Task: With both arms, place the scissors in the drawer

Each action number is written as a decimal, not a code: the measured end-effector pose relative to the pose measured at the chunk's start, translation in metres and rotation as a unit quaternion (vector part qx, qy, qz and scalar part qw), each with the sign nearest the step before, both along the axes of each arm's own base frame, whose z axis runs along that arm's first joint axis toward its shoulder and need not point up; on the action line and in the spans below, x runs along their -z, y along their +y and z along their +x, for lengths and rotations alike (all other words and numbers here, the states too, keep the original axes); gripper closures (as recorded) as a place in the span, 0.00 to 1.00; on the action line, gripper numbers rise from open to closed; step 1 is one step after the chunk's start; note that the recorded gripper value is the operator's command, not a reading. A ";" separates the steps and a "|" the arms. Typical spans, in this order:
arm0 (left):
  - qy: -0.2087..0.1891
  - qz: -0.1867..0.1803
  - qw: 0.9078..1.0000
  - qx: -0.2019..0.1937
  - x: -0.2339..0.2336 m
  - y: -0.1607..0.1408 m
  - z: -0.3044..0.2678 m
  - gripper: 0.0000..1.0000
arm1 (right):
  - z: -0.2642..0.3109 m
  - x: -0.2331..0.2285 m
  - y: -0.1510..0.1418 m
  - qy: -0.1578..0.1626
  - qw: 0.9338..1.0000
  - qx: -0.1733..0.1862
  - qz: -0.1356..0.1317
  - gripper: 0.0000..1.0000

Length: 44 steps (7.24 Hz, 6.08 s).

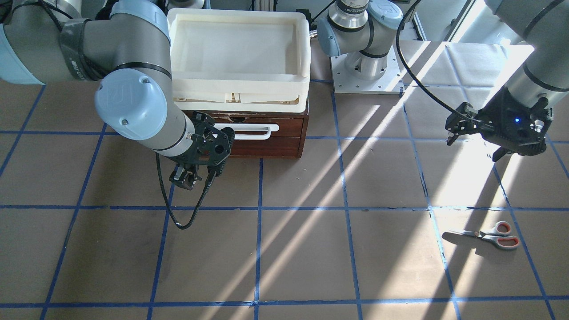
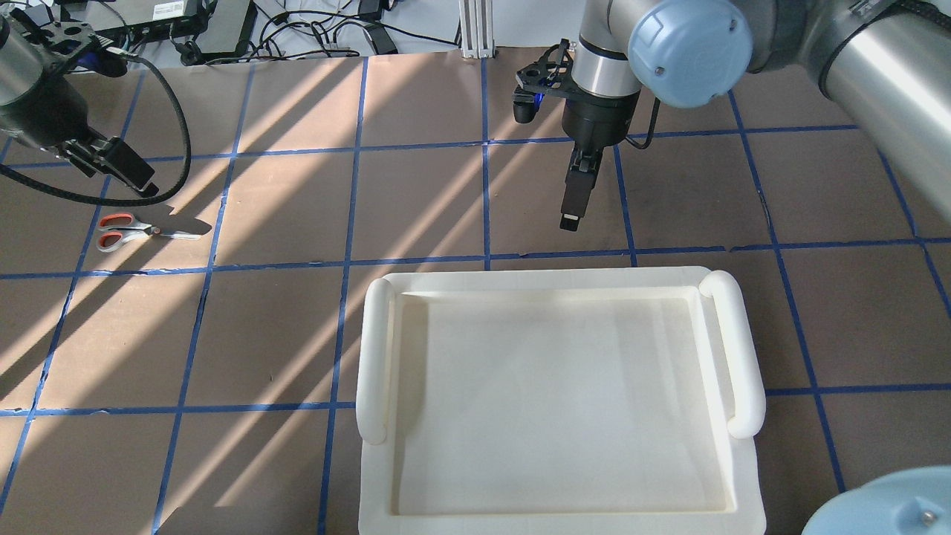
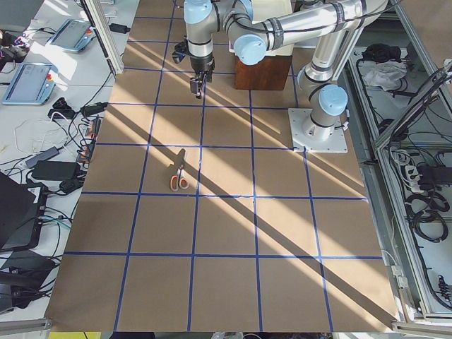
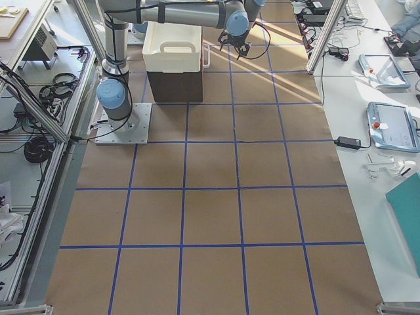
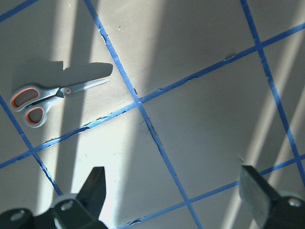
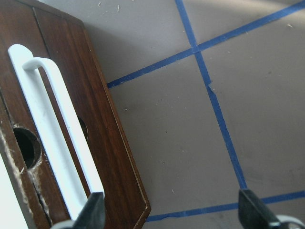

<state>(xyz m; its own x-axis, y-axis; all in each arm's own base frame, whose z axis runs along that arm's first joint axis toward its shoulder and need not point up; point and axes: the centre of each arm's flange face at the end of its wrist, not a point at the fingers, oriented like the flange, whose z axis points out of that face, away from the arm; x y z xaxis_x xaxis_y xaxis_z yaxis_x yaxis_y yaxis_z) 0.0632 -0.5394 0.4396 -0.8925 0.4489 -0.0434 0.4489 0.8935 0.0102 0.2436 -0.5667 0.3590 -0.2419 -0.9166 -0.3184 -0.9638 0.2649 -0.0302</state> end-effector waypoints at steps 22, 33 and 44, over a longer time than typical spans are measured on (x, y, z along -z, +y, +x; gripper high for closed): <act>0.026 -0.005 0.871 0.490 0.271 -0.087 0.188 0.06 | 0.064 0.076 0.032 -0.012 0.985 -0.163 0.047 0.45; 0.006 -0.028 0.863 0.504 0.223 -0.097 0.166 1.00 | 0.070 0.075 -0.034 -0.013 0.989 -0.148 0.005 0.42; 0.020 -0.028 0.843 0.537 0.080 -0.077 0.044 1.00 | 0.065 0.067 -0.081 -0.017 0.990 -0.135 -0.029 0.35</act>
